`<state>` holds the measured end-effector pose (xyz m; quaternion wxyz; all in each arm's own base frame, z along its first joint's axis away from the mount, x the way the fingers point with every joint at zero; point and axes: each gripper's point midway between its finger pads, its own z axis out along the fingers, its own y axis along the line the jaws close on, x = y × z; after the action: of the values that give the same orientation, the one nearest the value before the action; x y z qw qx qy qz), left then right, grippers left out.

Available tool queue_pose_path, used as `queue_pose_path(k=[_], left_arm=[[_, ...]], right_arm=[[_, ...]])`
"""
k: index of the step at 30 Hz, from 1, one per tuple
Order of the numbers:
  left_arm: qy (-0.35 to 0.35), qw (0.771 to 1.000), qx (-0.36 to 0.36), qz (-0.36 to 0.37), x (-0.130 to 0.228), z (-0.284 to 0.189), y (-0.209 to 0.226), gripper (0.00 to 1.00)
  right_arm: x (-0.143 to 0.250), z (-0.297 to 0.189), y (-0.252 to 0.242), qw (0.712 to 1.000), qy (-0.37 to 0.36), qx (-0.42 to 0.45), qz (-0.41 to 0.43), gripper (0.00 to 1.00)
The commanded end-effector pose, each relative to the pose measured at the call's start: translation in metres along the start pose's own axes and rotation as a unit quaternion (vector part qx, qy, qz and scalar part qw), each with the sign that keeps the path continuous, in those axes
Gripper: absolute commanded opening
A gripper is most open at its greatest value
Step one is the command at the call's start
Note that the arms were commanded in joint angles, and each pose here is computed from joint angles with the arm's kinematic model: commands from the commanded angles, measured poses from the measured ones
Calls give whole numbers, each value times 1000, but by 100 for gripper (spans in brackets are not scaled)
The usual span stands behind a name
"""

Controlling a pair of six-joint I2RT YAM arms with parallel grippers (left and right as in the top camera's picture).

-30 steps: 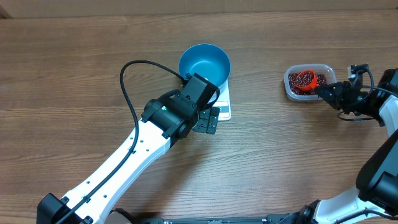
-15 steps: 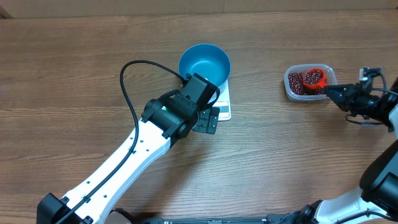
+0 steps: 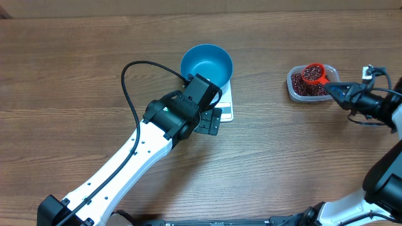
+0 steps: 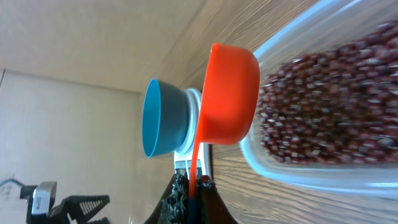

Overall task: Scoop item into bowl and weigh 150g on scale
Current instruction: 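Lift the filled red scoop and carry it over the teal bowl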

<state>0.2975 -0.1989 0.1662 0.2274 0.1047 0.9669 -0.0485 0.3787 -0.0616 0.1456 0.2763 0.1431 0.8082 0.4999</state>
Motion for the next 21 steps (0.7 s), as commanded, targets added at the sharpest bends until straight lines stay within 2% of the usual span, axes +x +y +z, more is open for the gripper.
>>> queue_pose_path(k=[1,12,21], left_arm=[[-4,1000,-6,1,0,-1,4,100],[-4,1000,-6,1,0,-1,4,100],[-4,1000,-6,1,0,-1,4,100]], right_arm=[[3,11,36,998,13,-34,-44,4],[21,70,129,981,86,-62,-161,4],[41,133,175,966,109,-67,-224,4]])
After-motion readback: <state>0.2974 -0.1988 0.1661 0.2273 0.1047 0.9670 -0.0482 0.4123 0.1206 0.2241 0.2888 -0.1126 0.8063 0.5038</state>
